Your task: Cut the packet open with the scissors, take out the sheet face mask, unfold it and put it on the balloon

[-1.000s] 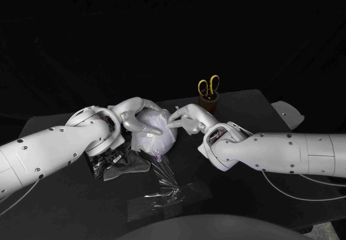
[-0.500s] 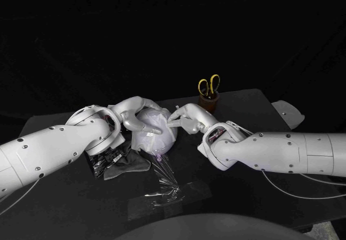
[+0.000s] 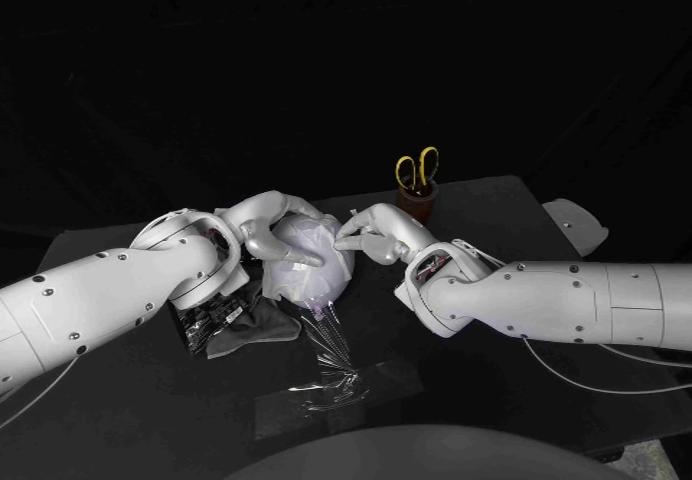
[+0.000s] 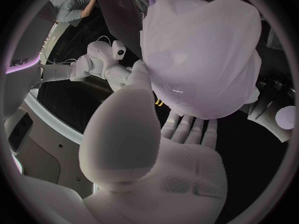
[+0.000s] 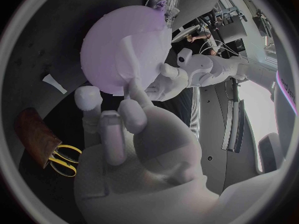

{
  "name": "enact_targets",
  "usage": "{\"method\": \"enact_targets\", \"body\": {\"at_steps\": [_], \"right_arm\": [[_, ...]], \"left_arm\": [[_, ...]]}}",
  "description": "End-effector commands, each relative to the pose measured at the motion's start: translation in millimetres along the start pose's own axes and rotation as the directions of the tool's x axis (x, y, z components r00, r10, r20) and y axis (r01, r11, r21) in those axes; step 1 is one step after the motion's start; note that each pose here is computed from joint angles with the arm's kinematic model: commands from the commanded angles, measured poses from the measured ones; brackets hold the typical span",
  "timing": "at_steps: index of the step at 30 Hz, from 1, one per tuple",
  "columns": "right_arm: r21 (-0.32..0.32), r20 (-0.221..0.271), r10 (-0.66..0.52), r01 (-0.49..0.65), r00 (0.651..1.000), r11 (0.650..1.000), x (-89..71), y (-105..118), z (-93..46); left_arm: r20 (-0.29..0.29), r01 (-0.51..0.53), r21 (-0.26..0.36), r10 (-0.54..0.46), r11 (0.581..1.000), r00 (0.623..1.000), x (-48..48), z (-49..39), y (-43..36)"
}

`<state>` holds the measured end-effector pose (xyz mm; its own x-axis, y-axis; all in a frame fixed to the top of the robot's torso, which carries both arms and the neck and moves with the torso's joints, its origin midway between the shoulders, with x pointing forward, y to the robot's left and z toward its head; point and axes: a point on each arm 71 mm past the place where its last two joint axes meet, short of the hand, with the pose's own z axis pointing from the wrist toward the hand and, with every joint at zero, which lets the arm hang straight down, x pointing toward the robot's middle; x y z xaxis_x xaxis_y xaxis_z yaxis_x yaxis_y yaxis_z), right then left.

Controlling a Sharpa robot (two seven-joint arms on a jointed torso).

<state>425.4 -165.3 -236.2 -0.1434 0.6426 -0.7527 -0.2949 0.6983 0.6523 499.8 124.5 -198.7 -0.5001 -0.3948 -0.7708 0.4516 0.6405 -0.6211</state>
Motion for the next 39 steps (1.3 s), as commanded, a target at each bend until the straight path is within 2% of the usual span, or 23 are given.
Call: {"method": "enact_targets", "body": {"at_steps": [1, 17, 28, 39], "right_arm": [[-0.013, 0.012, -0.004, 0.004, 1.0, 1.0, 0.0, 0.8, 0.0], [-0.009, 0.016, -0.007, 0.008, 1.0, 1.0, -4.7, -0.2, -7.1], [0.024, 0.02, -0.045, 0.044, 0.999, 0.999, -14.3, -10.2, -13.8], [0.037, 0.016, -0.067, 0.066, 0.998, 0.997, -16.6, -13.1, -15.6]], "left_arm": [[-0.024, 0.006, 0.001, -0.006, 1.0, 1.0, 3.4, 0.0, -0.4], [-0.026, 0.008, 0.0, -0.008, 1.0, 1.0, 3.3, -0.2, -0.1], [-0.026, 0.009, -0.001, -0.009, 1.0, 1.0, 2.9, -0.4, 0.7], [-0.026, 0.01, 0.0, -0.01, 1.0, 1.0, 3.1, -0.1, 0.5]]}}
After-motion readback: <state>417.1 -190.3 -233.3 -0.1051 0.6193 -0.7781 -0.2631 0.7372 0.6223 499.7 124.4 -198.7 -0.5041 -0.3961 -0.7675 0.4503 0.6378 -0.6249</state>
